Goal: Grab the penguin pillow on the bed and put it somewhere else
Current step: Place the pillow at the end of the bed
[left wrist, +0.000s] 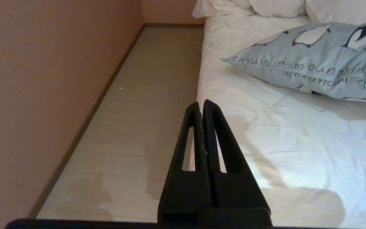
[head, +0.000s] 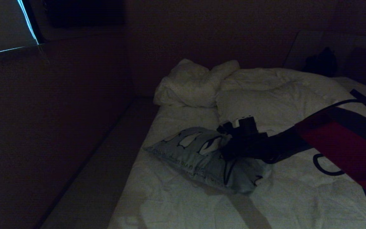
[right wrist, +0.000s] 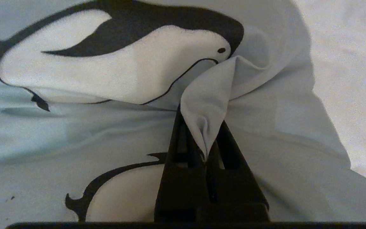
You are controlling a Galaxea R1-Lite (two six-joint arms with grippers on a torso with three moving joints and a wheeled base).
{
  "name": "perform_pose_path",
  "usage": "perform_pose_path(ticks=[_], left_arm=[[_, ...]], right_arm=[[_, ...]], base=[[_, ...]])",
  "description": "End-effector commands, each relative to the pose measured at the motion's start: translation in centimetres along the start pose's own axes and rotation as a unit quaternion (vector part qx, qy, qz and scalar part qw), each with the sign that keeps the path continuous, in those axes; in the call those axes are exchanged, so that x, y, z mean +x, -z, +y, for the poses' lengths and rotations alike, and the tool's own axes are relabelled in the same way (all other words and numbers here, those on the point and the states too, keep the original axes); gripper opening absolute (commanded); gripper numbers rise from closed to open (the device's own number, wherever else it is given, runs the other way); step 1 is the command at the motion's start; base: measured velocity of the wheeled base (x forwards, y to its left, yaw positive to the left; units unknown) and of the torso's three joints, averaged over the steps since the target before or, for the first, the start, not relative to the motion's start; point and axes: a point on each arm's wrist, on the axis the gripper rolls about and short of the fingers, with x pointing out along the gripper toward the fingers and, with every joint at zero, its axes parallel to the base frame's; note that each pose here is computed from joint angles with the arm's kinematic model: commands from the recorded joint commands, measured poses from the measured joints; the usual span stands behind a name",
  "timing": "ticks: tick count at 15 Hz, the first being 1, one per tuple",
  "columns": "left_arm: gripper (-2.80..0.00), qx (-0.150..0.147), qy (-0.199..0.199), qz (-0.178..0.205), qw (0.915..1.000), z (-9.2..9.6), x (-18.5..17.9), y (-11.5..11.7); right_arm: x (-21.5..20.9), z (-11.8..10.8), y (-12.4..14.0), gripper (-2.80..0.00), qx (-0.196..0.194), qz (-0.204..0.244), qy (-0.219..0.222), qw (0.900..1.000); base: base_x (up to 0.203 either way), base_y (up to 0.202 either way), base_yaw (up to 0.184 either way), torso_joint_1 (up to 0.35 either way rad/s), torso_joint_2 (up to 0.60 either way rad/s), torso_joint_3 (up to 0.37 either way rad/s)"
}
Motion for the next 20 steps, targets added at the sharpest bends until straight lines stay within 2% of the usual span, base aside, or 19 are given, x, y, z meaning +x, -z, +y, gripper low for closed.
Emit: perform_pose_path(ticks=[1,5,6,10,17,20], left_arm=[[-2.80,0.000,0.000,0.001,1.0000,0.0,0.0,0.1],[-2.80,0.000,0.000,0.001,1.0000,0.0,0.0,0.1],[-2.80,0.000,0.000,0.001,1.0000,0.0,0.0,0.1],[-2.80,0.000,0.000,0.001,1.0000,0.0,0.0,0.1],[-2.80,0.000,0.000,0.001,1.0000,0.0,0.0,0.1],[-2.80,0.000,0.000,0.001,1.0000,0.0,0.0,0.1]], right_arm=[[0.0,0.1,0.3,-2.80,-0.002,0.014,-0.004,1.000],[-0.1,0.0,0.4,-2.80,-0.003,0.023,-0.005,1.000],[-0.1,0.0,0.4,0.00,-0.003,0.023,-0.005,1.000],[-1.2,-0.6,-0.5,0.00,0.001,0.011,0.001,1.000],[-6.3,-1.7,-3.3,0.00,0.007,-0.039,0.015,0.999],[-8.1,-2.2,-4.7,0.00,0.036,-0.067,0.021,0.997]], base=[[0.000,0.000,0.000,0.000,0.00,0.000],[0.000,0.000,0.000,0.000,0.00,0.000],[0.000,0.000,0.000,0.000,0.00,0.000],[0.000,0.000,0.000,0.000,0.00,0.000],[0.000,0.000,0.000,0.000,0.00,0.000],[0.000,0.000,0.000,0.000,0.00,0.000]])
